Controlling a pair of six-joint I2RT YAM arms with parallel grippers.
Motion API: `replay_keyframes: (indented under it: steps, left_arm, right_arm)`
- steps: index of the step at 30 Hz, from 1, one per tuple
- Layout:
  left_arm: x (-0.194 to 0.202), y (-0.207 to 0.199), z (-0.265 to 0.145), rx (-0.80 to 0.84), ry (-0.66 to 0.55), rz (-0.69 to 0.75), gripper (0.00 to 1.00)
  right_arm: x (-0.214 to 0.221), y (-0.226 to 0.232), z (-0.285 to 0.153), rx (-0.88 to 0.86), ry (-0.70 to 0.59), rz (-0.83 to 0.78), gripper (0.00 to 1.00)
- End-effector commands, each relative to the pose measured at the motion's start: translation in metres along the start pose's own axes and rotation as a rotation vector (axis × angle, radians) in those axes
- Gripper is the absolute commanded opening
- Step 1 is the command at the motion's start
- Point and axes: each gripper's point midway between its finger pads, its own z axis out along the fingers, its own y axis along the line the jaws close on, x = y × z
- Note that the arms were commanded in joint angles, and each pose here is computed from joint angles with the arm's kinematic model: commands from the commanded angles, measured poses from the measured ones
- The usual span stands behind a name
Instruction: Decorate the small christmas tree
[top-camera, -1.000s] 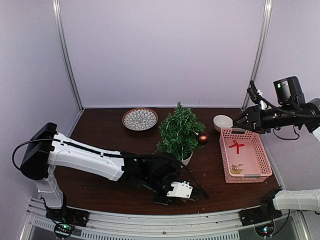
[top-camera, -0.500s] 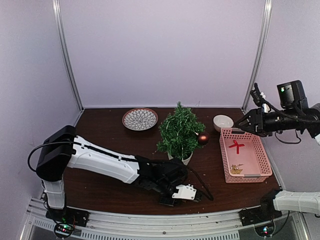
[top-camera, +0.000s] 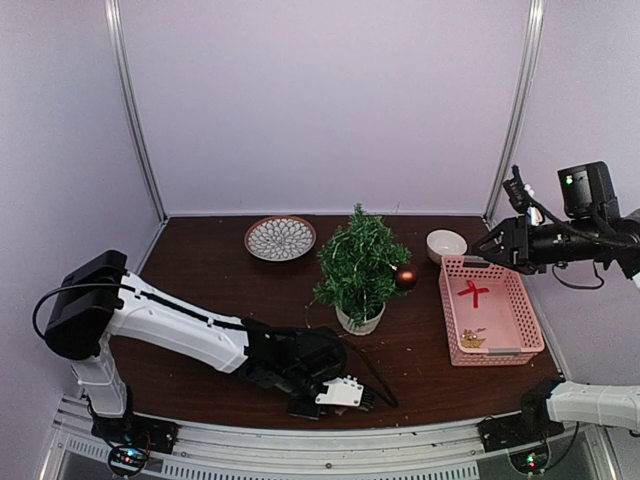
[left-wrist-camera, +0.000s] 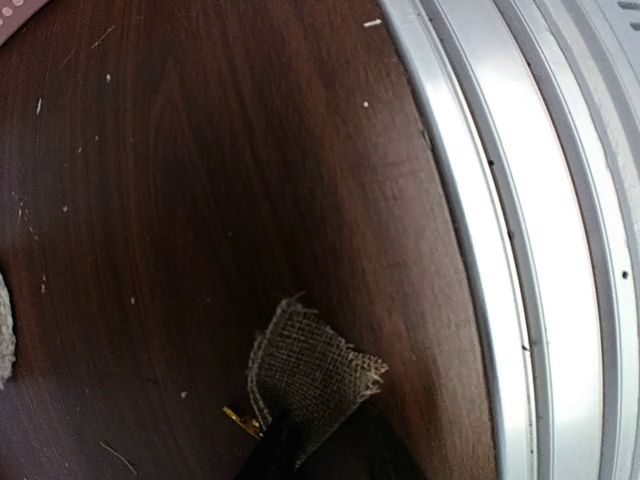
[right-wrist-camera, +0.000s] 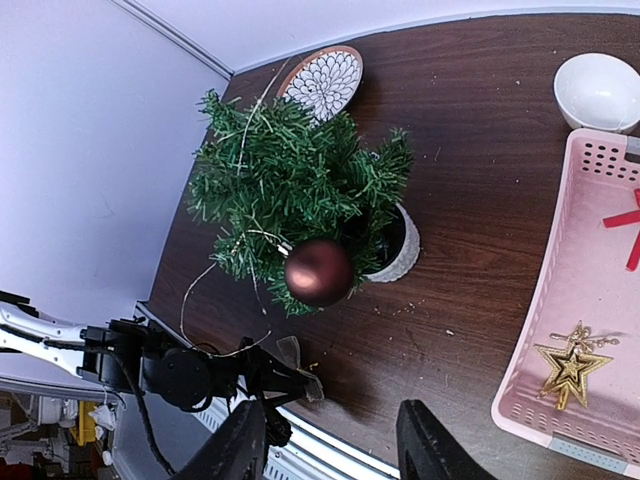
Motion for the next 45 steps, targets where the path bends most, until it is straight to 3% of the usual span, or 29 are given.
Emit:
replay_keyframes:
  steps: [1,8,20,26,31,33,38,42,45]
  left_arm:
    - [-0.008,0.005,-0.019,-0.026,-0.053,-0.023,0.28]
    - [-0.024,0.014,-0.037,-0.053,-0.093,0.005,0.34]
    - [0.025,-0.001,-0.026,0.081,-0.002,-0.043,0.33]
    - [0.03,-0.004,-0.013,0.096,0.002,-0.029,0.25]
    - [0.026,-0.003,-0.021,0.071,-0.031,-0.051,0.03]
    - [0.026,0.001,-0.031,0.031,-0.047,-0.064,0.0]
    - [0.031,-0.008,-0.062,-0.025,-0.071,-0.05,0.0]
    - [0.022,0.0,-0.078,-0.086,-0.113,-0.04,0.19]
    - [0.01,0.006,-0.071,-0.072,-0.109,0.003,0.23]
  right_arm:
    - [-0.002,0.003,-0.001,-0.023,-0.017,0.005,0.49]
    - [-0.004,0.003,0.002,-0.027,-0.015,0.008,0.49]
    - [-0.006,0.003,0.008,-0.024,-0.001,0.003,0.49]
    - [-0.008,0.004,0.012,-0.028,0.006,0.008,0.49]
    - [-0.011,0.004,0.014,-0.025,0.012,0.008,0.49]
    - [-0.014,0.005,0.017,-0.027,0.014,0.004,0.49]
    - [-0.02,0.008,0.025,-0.043,0.021,0.0,0.49]
    - [-0.023,0.01,0.03,-0.053,0.028,-0.002,0.49]
    - [-0.025,0.011,0.032,-0.057,0.031,-0.003,0.49]
